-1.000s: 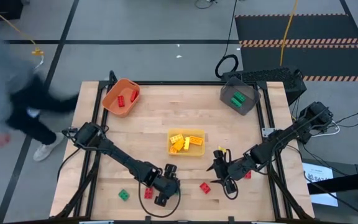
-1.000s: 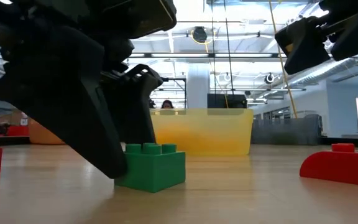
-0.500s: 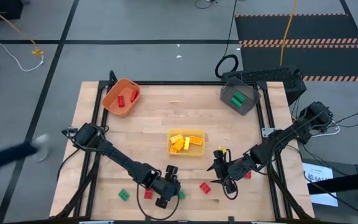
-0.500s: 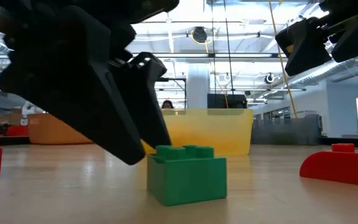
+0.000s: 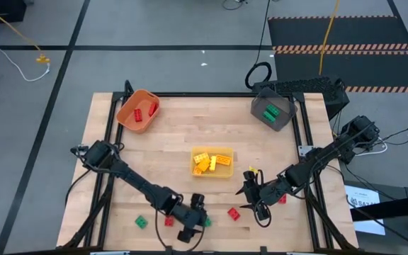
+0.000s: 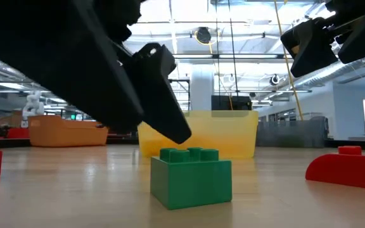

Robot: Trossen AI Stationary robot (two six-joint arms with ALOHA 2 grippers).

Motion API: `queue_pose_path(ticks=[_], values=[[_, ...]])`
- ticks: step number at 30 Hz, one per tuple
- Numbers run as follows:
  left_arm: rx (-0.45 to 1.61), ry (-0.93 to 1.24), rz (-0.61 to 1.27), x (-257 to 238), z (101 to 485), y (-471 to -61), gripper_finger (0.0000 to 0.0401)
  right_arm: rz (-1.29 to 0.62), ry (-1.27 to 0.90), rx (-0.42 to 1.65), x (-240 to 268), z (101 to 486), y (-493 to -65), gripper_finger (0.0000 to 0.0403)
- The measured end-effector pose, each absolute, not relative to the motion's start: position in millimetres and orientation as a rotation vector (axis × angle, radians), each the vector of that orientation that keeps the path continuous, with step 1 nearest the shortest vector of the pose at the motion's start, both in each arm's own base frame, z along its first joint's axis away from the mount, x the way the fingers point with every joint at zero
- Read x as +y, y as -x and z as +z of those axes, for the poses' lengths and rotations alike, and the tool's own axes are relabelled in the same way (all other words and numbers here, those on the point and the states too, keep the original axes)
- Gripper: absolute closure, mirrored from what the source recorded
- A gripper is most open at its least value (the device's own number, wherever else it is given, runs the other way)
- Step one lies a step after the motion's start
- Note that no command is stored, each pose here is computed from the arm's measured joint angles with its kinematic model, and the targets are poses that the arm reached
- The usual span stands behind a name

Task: Sort & place blocks by color
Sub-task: Put the center green 4-stud game piece into the black bin

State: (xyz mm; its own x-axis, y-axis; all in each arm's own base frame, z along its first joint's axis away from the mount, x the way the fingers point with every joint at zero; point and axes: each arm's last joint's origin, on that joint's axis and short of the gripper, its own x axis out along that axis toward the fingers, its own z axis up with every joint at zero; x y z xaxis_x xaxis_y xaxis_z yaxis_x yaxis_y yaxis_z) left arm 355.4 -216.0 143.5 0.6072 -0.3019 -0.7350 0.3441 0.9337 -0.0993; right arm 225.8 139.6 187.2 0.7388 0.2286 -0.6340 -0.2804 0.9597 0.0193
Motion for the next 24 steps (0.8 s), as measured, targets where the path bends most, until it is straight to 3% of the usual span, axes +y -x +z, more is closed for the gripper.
queue_pose_path(ticks=[5, 24], values=[[0.745, -0.21, -0.393, -217, 147, -359, 0.0102, 0.278, 0.075, 0.685, 140, 187, -226, 0.0177], [0.761, -0.183, -0.394, -203, 124, -375, 0.0121, 0.255, 0.053, 0.733, 138, 184, -223, 0.0177]])
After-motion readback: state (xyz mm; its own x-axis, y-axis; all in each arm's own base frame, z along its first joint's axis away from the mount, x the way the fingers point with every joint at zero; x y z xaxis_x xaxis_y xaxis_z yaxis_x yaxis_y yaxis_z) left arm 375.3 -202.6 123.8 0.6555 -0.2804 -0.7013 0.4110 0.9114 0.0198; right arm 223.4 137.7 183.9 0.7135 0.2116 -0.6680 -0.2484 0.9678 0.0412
